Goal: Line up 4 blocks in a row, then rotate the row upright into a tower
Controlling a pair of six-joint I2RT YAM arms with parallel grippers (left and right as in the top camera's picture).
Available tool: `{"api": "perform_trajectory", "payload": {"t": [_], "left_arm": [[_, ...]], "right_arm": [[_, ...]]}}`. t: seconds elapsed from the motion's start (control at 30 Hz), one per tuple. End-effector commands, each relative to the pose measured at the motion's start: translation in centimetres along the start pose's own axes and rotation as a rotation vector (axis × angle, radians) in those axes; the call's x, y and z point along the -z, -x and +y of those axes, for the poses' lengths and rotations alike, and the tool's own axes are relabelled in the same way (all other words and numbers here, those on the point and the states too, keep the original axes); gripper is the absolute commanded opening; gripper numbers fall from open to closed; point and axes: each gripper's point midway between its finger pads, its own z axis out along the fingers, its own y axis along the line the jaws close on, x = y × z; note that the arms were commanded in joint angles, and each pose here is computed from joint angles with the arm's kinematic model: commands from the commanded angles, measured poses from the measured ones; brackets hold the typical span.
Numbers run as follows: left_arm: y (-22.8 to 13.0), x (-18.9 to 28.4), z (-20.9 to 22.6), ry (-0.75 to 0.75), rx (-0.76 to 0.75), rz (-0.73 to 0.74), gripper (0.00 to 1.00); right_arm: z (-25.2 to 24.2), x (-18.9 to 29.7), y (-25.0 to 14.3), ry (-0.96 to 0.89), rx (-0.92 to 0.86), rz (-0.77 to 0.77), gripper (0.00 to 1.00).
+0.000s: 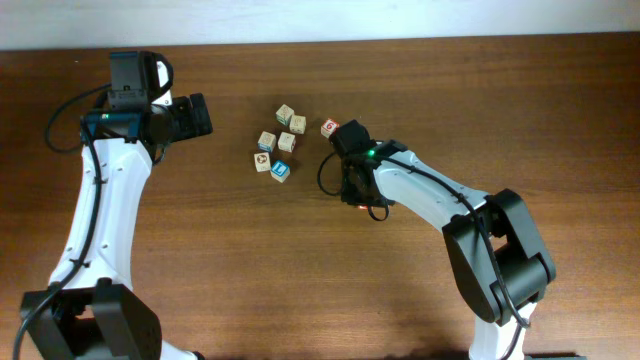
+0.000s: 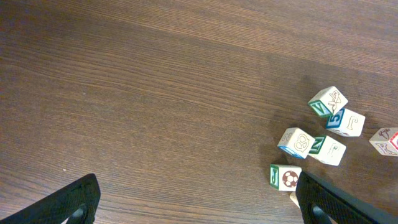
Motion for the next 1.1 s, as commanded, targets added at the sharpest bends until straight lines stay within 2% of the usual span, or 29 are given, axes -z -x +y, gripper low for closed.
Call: {"api": "perform_trajectory", "payload": {"t": [0.0,0.13,0.23,0.3,0.53,0.73,0.87,1.07], "left_arm": [[0.4,0.0,0.2,0.011,0.015,-0.008,0.99],[0.4,0.0,0.2,0.01,0.015,-0.008,0.99],[0.4,0.0,0.2,0.01,0.015,-0.008,0.99],[0.4,0.0,0.2,0.01,0.015,-0.008,0.99],[0.4,0.0,0.2,0.01,0.015,-0.008,0.99],[0.4,0.0,0.2,0.011,0.015,-0.008,0.99],[0.4,0.0,0.2,0.01,0.015,-0.008,0.99],[0.4,0.0,0.2,0.011,0.015,-0.008,0.99]], "right_arm": [[-0.3,-0.4,-0.1,-0.018,-0.014,-0.003,0.37],[-0.1,-0.4,-0.1,-0.011,-0.013,-0.003,0.37],[0.0,-0.3,0.2,-0.006,-0.015,-0.012,0.42],[0.7,0.8,1.3,0.009,-0.005,-0.032,0.46],[3.8,7.4,5.6,0.103,0.084,-0.095,0.48],[7.9,8.9,7.4,0.262,0.119,-0.174,0.49],[10.8,7.5,8.7,0.313,0.138,-0.245,0.5],[17.4,2.7,6.3,0.439,0.2,-0.216,0.61]]}}
